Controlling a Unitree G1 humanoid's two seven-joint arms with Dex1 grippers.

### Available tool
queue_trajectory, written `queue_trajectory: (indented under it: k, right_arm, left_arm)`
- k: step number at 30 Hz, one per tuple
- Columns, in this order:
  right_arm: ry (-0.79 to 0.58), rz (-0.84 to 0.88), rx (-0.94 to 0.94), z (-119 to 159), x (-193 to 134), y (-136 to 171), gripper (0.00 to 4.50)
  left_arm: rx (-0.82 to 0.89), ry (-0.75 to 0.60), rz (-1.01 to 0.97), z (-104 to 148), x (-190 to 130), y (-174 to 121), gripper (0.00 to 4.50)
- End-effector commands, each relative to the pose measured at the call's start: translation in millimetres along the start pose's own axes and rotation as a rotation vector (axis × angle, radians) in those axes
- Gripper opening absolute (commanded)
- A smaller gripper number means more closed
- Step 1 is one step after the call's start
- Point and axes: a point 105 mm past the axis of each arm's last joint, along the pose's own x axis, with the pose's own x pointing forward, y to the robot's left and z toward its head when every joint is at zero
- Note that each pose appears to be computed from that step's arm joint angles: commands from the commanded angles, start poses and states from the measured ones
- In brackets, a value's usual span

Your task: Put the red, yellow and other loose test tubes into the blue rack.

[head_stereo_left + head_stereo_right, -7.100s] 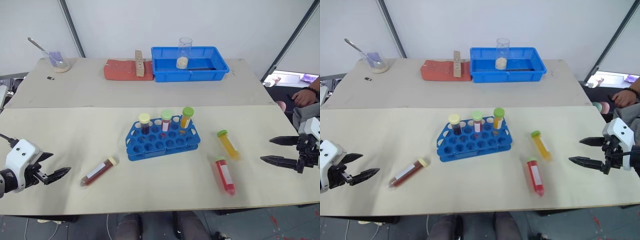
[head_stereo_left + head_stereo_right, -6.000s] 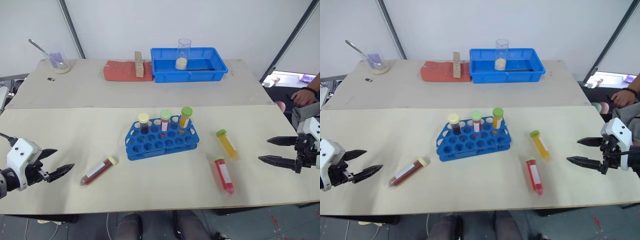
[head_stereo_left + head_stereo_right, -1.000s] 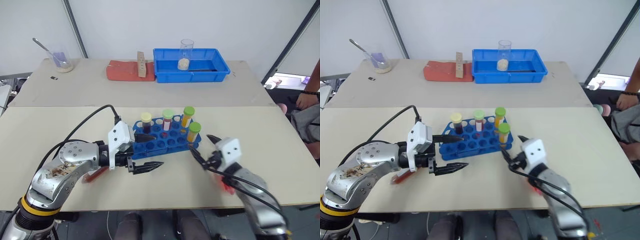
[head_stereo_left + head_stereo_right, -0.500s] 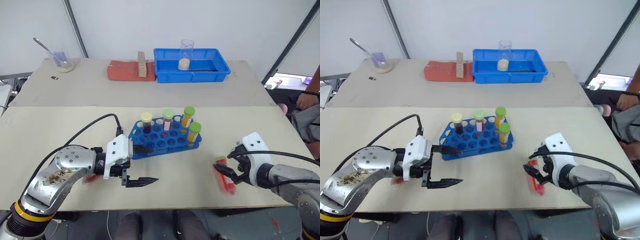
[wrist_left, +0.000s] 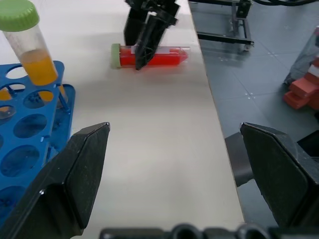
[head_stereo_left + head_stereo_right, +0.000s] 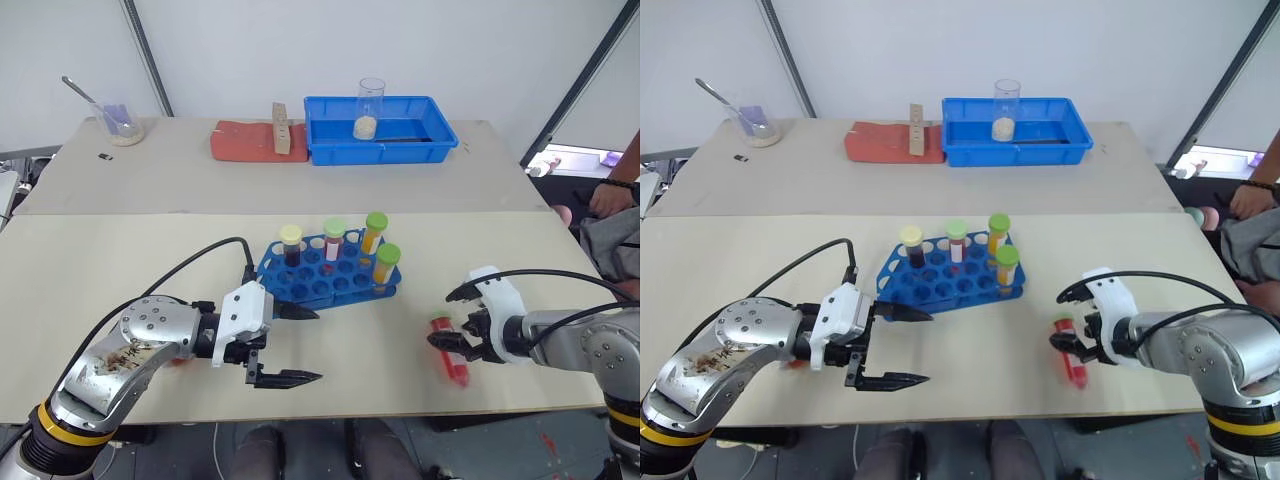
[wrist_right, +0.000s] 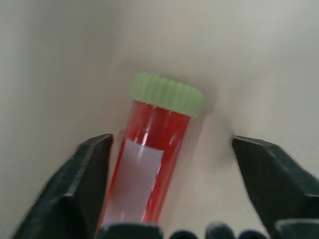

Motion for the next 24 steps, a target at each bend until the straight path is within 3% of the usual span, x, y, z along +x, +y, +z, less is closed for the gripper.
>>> queue_trajectory:
  k: [1, 6, 7, 11, 15, 19, 20, 24]
  right_arm:
    - [0.031, 0.022, 0.0, 1, 2, 4, 2.86]
    - [0.049, 0.042, 0.015, 1, 2, 8, 1.14]
    - [0.046, 0.044, 0.016, 2, 1, 9, 1.04]
    - [0.015, 0.085, -0.003, 9, -8, 17, 1.03]
    - [-0.088, 0.256, -0.102, 25, -28, 50, 1.03]
    - [-0.333, 0.429, -0.21, 47, -49, 91, 1.03]
    - [-0.453, 0.48, -0.217, 58, -55, 102, 1.03]
    - [-0.745, 0.483, -0.236, 85, -62, 117, 1.03]
  left_arm:
    - [0.063, -0.024, -0.029, 10, 3, -7, 4.5]
    - [0.067, -0.021, -0.032, 9, 4, -7, 4.5]
    - [0.067, -0.02, -0.032, 9, 3, -6, 4.5]
    - [0.061, -0.004, -0.014, 5, -2, -2, 4.5]
    - [0.038, 0.004, 0.046, 1, -12, 8, 4.5]
    - [-0.009, -0.038, 0.182, 2, -31, 26, 4.5]
    - [-0.023, -0.044, 0.218, 2, -38, 31, 4.5]
    - [-0.028, -0.036, 0.29, 3, -62, 40, 4.5]
